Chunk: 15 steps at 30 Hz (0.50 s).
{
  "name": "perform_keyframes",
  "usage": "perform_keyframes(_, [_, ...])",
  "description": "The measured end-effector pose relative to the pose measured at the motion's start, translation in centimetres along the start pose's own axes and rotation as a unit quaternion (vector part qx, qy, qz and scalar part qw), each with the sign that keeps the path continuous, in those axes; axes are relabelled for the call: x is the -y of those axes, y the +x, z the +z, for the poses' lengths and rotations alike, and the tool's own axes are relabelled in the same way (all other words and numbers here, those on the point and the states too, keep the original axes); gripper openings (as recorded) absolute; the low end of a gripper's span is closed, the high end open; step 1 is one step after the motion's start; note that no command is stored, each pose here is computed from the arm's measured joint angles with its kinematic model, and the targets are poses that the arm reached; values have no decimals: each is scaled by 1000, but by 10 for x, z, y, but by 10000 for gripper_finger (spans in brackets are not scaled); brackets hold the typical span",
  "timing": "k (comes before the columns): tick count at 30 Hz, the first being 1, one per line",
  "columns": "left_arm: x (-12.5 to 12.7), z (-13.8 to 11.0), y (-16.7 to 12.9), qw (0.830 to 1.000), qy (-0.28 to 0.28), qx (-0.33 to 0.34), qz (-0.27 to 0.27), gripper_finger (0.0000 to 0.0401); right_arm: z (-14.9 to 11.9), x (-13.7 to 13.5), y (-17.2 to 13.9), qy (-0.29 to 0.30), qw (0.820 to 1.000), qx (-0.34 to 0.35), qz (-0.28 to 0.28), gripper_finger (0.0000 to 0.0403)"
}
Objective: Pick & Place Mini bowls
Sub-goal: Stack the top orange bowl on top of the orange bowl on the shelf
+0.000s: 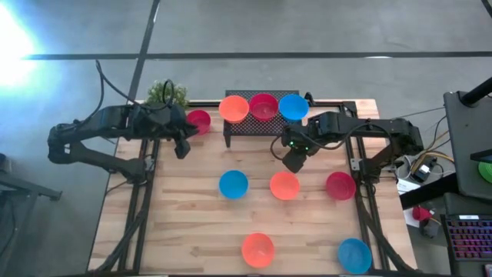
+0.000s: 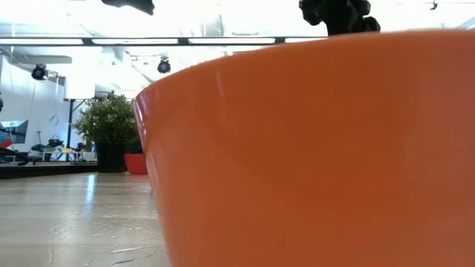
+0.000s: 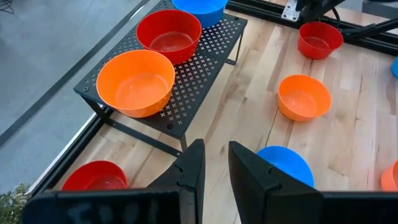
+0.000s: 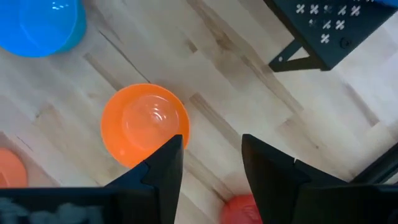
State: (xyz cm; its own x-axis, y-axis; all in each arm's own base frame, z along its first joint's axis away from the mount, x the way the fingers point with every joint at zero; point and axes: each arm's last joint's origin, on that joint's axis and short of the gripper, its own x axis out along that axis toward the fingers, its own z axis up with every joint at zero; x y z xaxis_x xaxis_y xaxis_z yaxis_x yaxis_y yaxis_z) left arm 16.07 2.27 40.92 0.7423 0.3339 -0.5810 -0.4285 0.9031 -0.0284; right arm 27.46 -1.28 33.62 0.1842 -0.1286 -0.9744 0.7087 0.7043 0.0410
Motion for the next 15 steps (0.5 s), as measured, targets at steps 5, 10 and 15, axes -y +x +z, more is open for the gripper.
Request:
perform_keyframes(5, [0, 0, 0, 1000, 0, 0, 0, 64, -1, -3, 16, 8, 1000, -5, 7, 158])
perform_keyframes(10, [0, 0, 0, 1000, -1, 0, 0, 64, -7, -3, 41, 25, 999, -30, 15, 155])
perform_keyframes(15, [0, 0, 1, 1000, -3, 0, 0, 64, -15, -2, 72, 31, 998, -46, 16, 160])
